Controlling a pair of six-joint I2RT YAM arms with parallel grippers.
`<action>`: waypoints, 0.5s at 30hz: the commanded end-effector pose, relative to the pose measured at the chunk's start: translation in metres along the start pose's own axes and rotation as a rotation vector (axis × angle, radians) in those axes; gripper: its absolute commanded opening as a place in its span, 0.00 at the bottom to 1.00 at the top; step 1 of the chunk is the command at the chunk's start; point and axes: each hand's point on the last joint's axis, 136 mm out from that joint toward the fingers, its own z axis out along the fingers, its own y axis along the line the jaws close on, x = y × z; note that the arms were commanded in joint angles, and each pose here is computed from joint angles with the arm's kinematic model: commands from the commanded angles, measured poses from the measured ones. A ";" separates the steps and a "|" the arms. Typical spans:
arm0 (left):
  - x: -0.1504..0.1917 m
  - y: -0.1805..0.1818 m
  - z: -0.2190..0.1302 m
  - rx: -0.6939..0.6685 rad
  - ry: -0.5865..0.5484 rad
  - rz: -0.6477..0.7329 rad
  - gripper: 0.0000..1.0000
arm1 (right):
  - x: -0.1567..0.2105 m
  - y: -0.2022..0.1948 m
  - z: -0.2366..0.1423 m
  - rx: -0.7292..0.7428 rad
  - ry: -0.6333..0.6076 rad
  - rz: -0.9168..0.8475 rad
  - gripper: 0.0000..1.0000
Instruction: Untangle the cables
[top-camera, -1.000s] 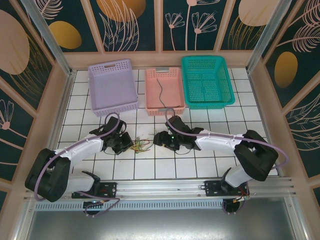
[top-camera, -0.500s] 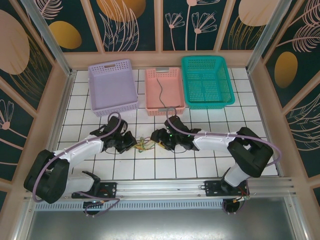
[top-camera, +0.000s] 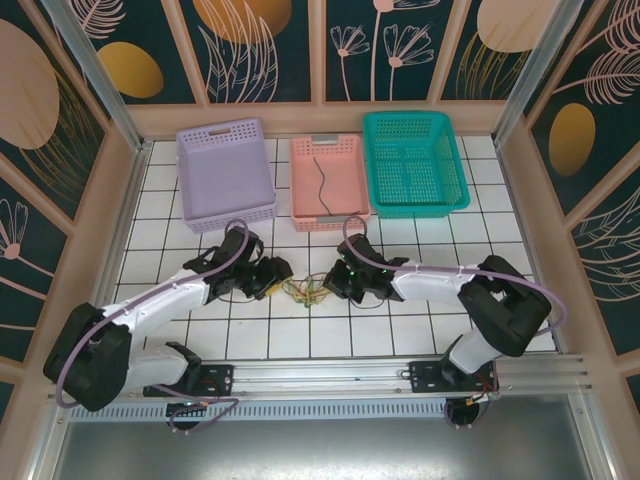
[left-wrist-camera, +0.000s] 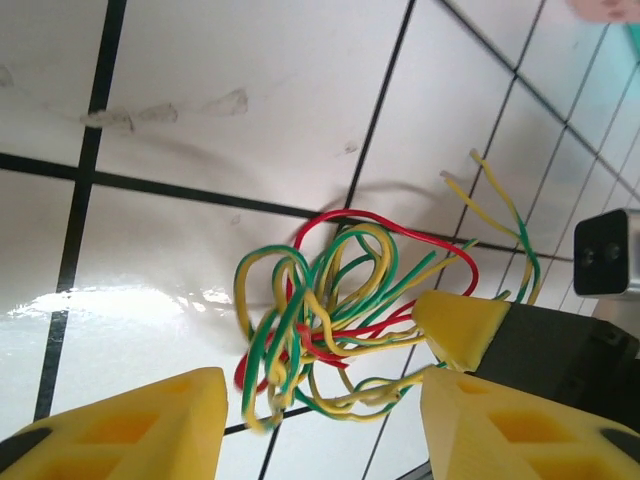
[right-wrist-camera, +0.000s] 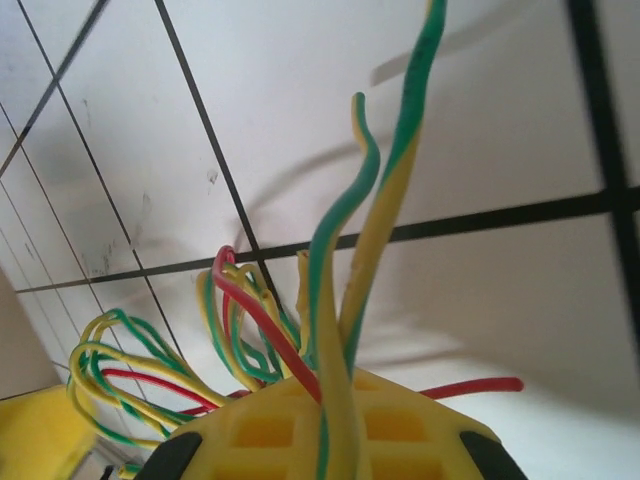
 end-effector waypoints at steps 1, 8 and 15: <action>-0.004 0.001 -0.006 -0.018 -0.032 0.024 0.47 | -0.006 -0.024 -0.012 0.104 -0.035 -0.082 0.00; 0.002 0.008 0.016 -0.022 0.041 0.043 0.39 | -0.008 -0.028 -0.015 0.109 -0.036 -0.094 0.00; 0.001 0.011 0.029 -0.009 0.051 0.056 0.28 | -0.013 -0.030 -0.017 0.095 -0.032 -0.082 0.00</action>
